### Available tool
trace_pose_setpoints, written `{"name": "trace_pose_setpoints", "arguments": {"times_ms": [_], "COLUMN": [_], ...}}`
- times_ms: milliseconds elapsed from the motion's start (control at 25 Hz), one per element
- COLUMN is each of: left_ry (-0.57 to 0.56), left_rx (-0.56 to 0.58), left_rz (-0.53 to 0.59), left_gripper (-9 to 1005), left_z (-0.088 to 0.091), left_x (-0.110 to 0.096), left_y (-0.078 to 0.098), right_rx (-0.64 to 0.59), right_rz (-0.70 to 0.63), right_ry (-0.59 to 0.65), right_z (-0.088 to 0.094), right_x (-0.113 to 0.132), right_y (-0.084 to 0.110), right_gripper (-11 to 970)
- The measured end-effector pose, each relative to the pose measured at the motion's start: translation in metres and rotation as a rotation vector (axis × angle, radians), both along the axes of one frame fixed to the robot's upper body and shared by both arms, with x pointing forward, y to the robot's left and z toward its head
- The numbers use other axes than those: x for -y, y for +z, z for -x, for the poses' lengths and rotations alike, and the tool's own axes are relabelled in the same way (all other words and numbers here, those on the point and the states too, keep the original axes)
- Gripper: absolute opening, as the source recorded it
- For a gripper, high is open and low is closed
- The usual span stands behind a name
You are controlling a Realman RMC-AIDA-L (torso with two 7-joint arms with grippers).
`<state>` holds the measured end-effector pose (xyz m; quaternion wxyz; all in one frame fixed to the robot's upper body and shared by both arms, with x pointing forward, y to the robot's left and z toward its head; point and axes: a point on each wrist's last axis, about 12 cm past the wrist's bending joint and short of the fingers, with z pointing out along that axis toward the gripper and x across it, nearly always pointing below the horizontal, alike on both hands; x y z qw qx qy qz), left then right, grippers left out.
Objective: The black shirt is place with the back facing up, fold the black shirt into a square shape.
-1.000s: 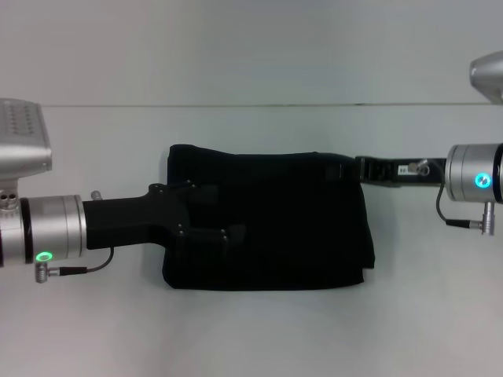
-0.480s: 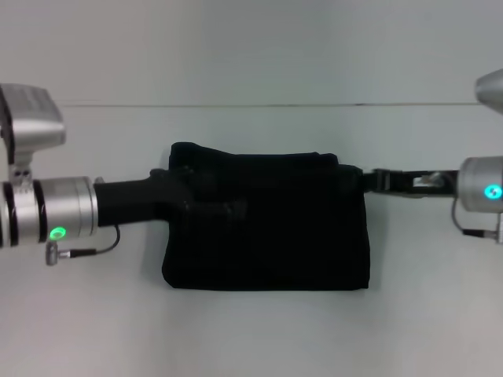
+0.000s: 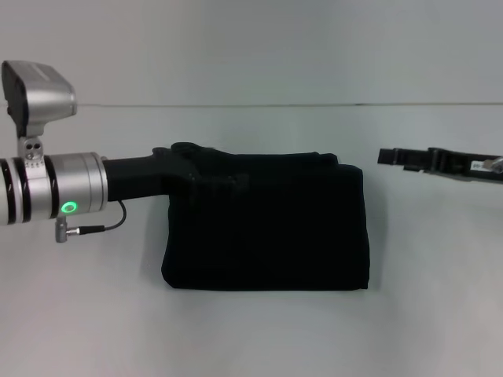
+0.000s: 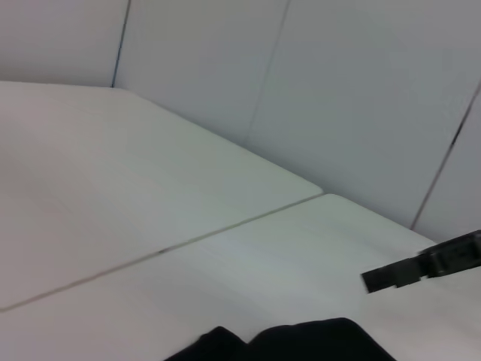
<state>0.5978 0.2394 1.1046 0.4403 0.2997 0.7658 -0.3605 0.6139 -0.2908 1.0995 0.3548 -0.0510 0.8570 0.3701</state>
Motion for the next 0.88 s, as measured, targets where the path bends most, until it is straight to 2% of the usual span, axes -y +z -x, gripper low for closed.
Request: {"name": "trace_pose_setpoints", "arguments": {"times_ms": [120,280,400,520,640,680,880], "left_ry": [-0.007,-0.089,-0.157,-0.216,-0.250,-0.262,-0.278], "left_rx": [0.006,0.063,0.125,0.184,0.240,0.261,0.239], "left_rz": [0.001,0.011,-0.002,-0.019,-0.054,-0.102,-0.188], "left_gripper": [949,949,949,950,950,950,950], "left_z": [-0.002,0.000,0.002,0.006,0.012,0.014,0.015], "left_x": [0.003,0.008,0.005,-0.001,-0.011,-0.018,-0.023], "left_y": [0.002,0.012,0.021,0.030,0.039,0.043,0.042], "right_rx": [0.076,0.267,0.453,0.555,0.603,0.603,0.559], "right_rz": [-0.014,-0.001,0.026,0.071,0.134,0.152,0.210], "right_ry": [0.021,0.088,0.185,0.263,0.383,0.420,0.547], "right_z": [0.002,0.005,0.009,0.010,0.009,0.009,0.006], "right_x": [0.004,-0.002,-0.014,-0.022,-0.029,-0.031,-0.040], "right_y": [0.004,0.009,0.014,0.019,0.023,0.024,0.041], "right_gripper": [769,771,758,739,720,714,701]}}
